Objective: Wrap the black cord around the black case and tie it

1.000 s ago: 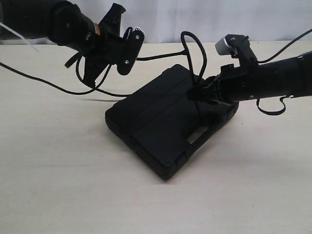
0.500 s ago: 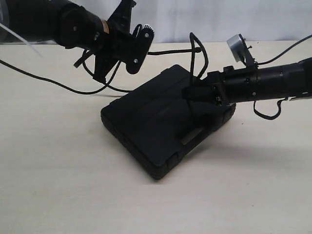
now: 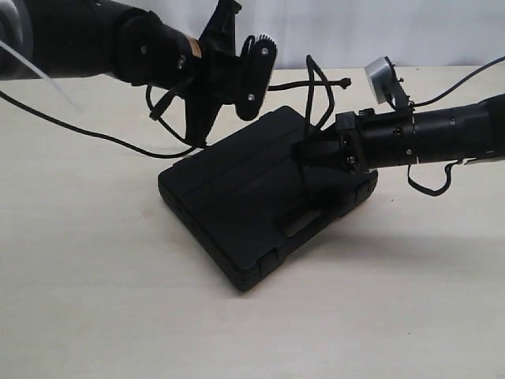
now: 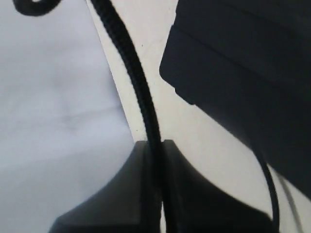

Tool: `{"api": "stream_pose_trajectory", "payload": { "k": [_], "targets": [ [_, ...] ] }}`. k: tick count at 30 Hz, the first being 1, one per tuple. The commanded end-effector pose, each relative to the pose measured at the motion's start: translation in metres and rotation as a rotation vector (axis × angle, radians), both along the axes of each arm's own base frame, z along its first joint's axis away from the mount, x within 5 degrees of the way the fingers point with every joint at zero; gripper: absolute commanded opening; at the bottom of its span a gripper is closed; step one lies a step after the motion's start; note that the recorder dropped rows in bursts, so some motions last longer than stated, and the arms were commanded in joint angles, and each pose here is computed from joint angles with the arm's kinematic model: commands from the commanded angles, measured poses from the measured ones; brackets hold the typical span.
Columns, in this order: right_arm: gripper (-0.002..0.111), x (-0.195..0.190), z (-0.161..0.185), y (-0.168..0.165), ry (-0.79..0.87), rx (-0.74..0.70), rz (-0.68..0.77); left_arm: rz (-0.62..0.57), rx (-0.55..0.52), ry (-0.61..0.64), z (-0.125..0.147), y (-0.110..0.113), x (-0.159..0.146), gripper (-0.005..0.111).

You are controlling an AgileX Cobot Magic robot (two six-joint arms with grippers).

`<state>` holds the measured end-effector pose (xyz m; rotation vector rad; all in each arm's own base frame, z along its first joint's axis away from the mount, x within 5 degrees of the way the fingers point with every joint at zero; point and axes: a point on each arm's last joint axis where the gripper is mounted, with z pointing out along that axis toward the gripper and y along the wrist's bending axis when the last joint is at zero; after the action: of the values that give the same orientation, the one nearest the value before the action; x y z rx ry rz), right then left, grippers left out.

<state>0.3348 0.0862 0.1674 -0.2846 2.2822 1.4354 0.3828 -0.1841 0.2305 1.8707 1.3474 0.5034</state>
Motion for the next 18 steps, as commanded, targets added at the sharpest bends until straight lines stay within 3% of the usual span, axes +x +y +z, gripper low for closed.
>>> {"api": "stream_pose_trajectory", "payload": {
  "k": [1,5,12,18],
  "targets": [
    [0.005,0.001,0.002,0.0,-0.003,0.023,0.007,0.07,-0.167,0.067,0.003,-0.012,-0.006,0.0],
    [0.005,0.001,0.003,0.001,-0.015,0.026,0.013,0.105,-0.27,0.154,0.002,-0.023,-0.013,0.0],
    [0.005,0.001,0.003,0.001,-0.023,0.03,0.009,0.091,-0.264,0.276,-0.004,-0.026,-0.022,0.0],
    [0.005,0.001,0.006,0.002,-0.044,0.052,0.017,0.09,-0.261,0.279,-0.004,-0.026,-0.022,0.0]
  ]
}}
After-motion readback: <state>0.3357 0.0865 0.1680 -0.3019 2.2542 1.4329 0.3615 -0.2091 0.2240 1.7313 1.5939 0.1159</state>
